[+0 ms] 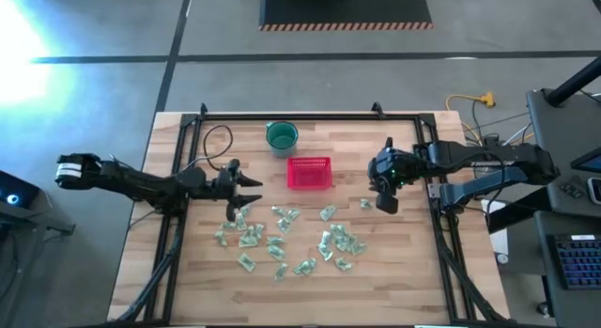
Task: Pick and place items into bin
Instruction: Put the light green stevia packet into the red bin
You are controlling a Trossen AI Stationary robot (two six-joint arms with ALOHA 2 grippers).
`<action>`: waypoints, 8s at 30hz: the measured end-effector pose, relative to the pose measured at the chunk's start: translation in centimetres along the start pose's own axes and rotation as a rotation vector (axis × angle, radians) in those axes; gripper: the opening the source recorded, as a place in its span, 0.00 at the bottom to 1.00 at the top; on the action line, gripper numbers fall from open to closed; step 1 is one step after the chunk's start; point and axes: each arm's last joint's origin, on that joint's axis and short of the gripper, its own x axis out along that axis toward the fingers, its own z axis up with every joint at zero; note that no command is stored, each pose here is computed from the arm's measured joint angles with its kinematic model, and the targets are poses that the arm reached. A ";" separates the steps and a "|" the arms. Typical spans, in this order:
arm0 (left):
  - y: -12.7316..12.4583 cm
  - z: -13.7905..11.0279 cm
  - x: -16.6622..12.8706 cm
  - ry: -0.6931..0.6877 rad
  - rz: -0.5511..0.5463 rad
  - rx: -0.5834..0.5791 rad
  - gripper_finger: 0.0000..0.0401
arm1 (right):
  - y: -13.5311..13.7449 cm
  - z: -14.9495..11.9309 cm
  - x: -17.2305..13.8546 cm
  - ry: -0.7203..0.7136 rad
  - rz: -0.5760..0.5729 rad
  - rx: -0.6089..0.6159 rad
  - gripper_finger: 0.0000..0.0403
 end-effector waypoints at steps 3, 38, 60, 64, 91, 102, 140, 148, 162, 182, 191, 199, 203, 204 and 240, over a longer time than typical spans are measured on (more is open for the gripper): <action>0.0 0.0 0.0 0.003 0.000 0.047 0.43 | 0.0 -0.9 0.8 0.044 -0.019 -0.014 0.17; 0.2 -1.1 0.1 0.060 0.052 0.088 0.43 | 0.0 -3.4 12.8 0.325 -0.174 0.058 0.43; 0.4 -1.0 0.3 0.067 0.108 0.192 0.43 | -0.1 -5.5 14.6 0.330 -0.086 0.098 0.42; 0.4 -1.0 0.3 0.067 0.109 0.192 0.43 | -0.2 -5.9 14.9 0.321 -0.076 0.123 0.42; 0.4 -1.1 0.3 0.069 0.109 0.191 0.43 | 1.4 -5.8 14.8 0.274 -0.068 0.091 0.03; 0.4 -1.1 0.3 0.069 0.108 0.191 0.43 | 2.0 -4.9 14.0 0.153 -0.015 0.070 0.02; 0.4 -0.9 0.3 0.043 0.108 0.190 0.43 | -1.9 3.8 14.6 -0.502 -0.208 -0.019 0.02; 0.4 -0.9 0.2 0.044 0.108 0.190 0.43 | -1.8 4.1 15.2 -0.489 -0.205 -0.006 0.04; 0.4 -1.0 0.2 0.052 0.108 0.190 0.43 | -1.6 4.1 14.9 -0.490 -0.184 -0.038 0.33; 0.2 2.3 3.6 0.535 0.161 0.173 0.43 | 1.2 3.2 13.7 -0.450 -0.078 -0.308 0.33; 0.4 -1.2 5.0 0.727 0.083 0.175 0.43 | 1.1 2.5 12.3 -0.463 -0.026 -0.313 0.28; 0.4 -3.3 7.5 0.707 0.012 0.152 0.43 | 0.9 1.8 11.1 -0.497 -0.019 -0.291 0.25; 0.2 -4.3 7.9 0.725 -0.017 0.138 0.43 | 0.7 1.1 10.9 -0.498 -0.019 -0.289 0.23; 0.2 -4.6 8.0 0.727 -0.027 0.134 0.43 | 0.7 0.8 10.9 -0.498 -0.019 -0.289 0.23; -0.3 -1.8 8.6 0.542 -0.035 0.158 0.02 | 0.3 -0.5 10.3 -0.501 -0.034 -0.289 0.16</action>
